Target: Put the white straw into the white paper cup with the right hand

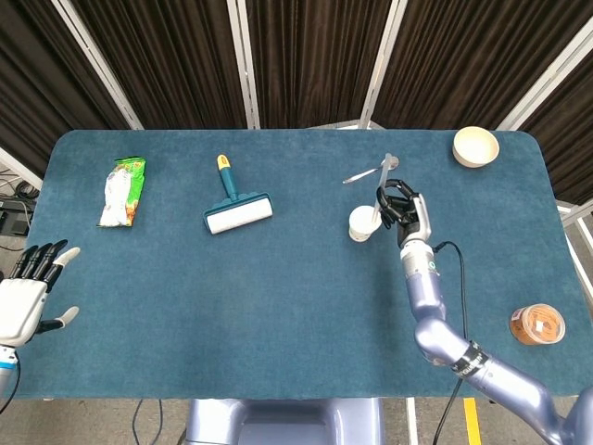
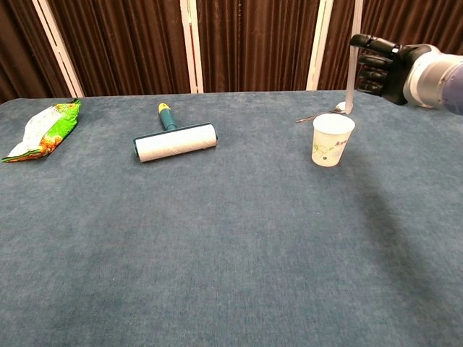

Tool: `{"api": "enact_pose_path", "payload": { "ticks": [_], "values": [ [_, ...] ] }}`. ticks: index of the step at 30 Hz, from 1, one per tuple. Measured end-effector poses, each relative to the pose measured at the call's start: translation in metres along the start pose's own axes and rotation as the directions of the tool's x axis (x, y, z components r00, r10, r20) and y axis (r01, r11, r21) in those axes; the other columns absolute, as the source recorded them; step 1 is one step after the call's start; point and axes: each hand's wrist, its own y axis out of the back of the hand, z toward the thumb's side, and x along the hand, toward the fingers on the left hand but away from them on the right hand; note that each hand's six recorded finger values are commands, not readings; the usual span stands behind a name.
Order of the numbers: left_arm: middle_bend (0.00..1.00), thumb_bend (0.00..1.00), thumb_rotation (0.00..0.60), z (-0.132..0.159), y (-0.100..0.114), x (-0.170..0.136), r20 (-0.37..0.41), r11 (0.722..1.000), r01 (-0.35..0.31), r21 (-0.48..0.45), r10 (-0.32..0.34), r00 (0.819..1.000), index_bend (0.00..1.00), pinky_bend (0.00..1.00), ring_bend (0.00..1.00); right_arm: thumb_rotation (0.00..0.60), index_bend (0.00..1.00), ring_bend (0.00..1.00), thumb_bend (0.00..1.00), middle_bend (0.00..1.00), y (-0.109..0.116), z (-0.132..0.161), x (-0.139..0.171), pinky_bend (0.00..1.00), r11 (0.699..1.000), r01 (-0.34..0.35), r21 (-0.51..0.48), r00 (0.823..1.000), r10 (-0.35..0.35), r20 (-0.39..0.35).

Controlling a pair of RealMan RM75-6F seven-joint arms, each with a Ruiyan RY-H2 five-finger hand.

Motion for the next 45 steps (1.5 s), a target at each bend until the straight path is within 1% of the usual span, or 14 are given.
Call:
{"api": "enact_pose_path", "payload": {
  "ticks": [12, 16, 21, 29, 35, 38, 45],
  "values": [
    [0.00, 0.25, 0.600, 0.000, 0.000, 0.001, -0.007, 1.000, 0.001, -0.003, -0.001, 1.000, 0.12, 0.00, 0.00, 0.600, 0.59, 0.94, 0.42, 1.00, -0.002, -0.010, -0.017, 0.90, 1.000, 0.017, -0.002, 0.999, -0.017, 0.027],
    [0.00, 0.25, 0.600, 0.000, 0.000, 0.001, -0.008, 1.000, 0.001, -0.003, -0.001, 1.000, 0.12, 0.00, 0.00, 0.600, 0.59, 0.94, 0.42, 1.00, -0.003, -0.013, -0.022, 0.90, 1.000, 0.024, -0.020, 0.999, -0.023, 0.030],
    [0.00, 0.25, 0.600, 0.000, 0.000, 0.001, -0.010, 1.000, 0.001, -0.003, -0.001, 1.000, 0.12, 0.00, 0.00, 0.600, 0.59, 0.94, 0.42, 1.00, -0.002, -0.012, -0.026, 0.90, 0.998, 0.041, -0.047, 0.999, -0.040, 0.015],
    [0.00, 0.25, 0.600, 0.000, 0.000, 0.001, -0.012, 1.000, 0.001, -0.001, -0.001, 1.000, 0.12, 0.00, 0.00, 0.600, 0.59, 0.94, 0.40, 1.00, 0.006, -0.020, -0.030, 0.90, 0.994, 0.067, -0.087, 0.998, -0.067, 0.010],
    [0.00, 0.25, 0.600, 0.000, 0.000, 0.001, -0.013, 1.000, 0.000, 0.001, 0.000, 1.000, 0.12, 0.00, 0.00, 0.600, 0.59, 0.94, 0.37, 1.00, 0.007, -0.030, -0.030, 0.89, 0.991, 0.065, -0.114, 0.998, -0.064, 0.011],
    [0.00, 0.25, 0.600, 0.000, 0.000, 0.001, -0.015, 1.000, 0.002, 0.000, -0.002, 1.000, 0.12, 0.00, 0.00, 0.600, 0.59, 0.94, 0.35, 1.00, 0.007, -0.036, -0.030, 0.87, 0.990, 0.061, -0.125, 0.998, -0.060, 0.011],
    [0.00, 0.25, 0.600, 0.000, 0.000, 0.001, -0.015, 1.000, 0.003, 0.000, -0.003, 1.000, 0.12, 0.00, 0.00, 0.600, 0.59, 0.94, 0.31, 1.00, 0.007, -0.050, -0.028, 0.83, 0.992, 0.036, -0.121, 0.999, -0.034, 0.014]
  ]
}}
